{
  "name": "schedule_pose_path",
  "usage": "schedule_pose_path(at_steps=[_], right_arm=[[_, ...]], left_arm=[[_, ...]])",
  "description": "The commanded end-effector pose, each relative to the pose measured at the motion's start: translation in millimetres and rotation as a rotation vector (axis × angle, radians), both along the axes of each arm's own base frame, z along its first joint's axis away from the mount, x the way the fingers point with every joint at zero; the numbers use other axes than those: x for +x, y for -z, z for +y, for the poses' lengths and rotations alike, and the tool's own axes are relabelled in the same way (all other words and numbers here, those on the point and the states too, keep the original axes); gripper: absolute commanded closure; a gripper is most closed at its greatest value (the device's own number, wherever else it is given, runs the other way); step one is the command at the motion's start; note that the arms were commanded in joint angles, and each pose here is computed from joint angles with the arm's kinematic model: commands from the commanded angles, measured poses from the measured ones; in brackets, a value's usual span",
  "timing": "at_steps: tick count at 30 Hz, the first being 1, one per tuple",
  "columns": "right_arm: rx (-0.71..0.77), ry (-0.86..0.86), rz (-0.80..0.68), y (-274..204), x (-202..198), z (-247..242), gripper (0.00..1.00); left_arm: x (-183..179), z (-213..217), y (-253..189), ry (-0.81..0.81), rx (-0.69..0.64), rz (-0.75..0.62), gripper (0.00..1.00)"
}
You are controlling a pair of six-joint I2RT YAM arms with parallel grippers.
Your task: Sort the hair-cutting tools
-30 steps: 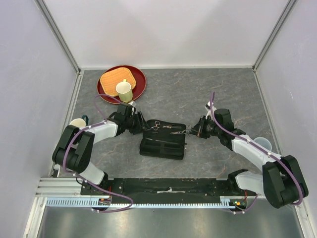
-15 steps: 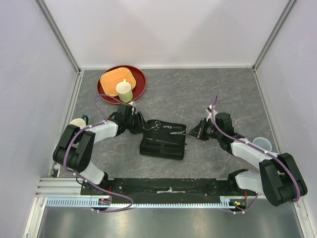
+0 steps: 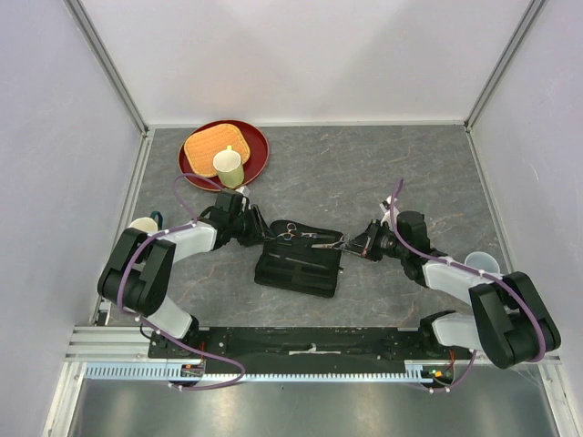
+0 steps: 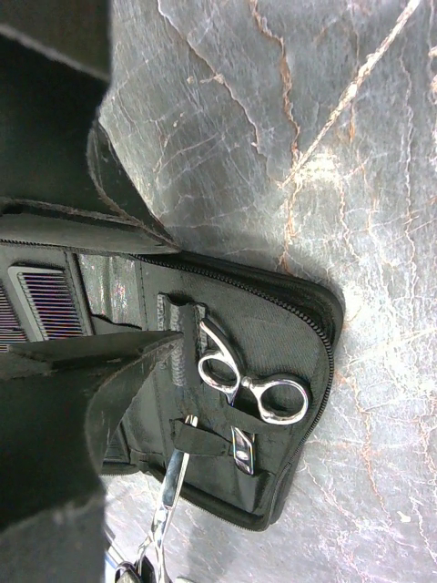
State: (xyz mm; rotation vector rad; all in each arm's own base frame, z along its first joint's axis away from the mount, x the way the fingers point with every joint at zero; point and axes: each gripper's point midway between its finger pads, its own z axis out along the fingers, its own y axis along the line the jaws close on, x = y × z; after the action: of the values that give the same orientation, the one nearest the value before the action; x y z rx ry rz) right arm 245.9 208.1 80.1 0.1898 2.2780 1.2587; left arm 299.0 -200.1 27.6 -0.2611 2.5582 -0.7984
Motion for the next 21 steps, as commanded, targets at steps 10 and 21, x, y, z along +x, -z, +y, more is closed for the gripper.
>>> schedule_pose_path(at_steps=[10, 21], right_arm=[[-0.243, 0.019, 0.004, 7.0, 6.2, -21.9, 0.16], [-0.511, 0.102, 0.081, 27.4, 16.2, -60.8, 0.08]], left_arm=[[-5.3, -11.2, 1.2, 0.017, -0.047, 0.024, 0.56], [-4.1, -9.9, 1.2, 0.014, -0.040, 0.021, 0.56]])
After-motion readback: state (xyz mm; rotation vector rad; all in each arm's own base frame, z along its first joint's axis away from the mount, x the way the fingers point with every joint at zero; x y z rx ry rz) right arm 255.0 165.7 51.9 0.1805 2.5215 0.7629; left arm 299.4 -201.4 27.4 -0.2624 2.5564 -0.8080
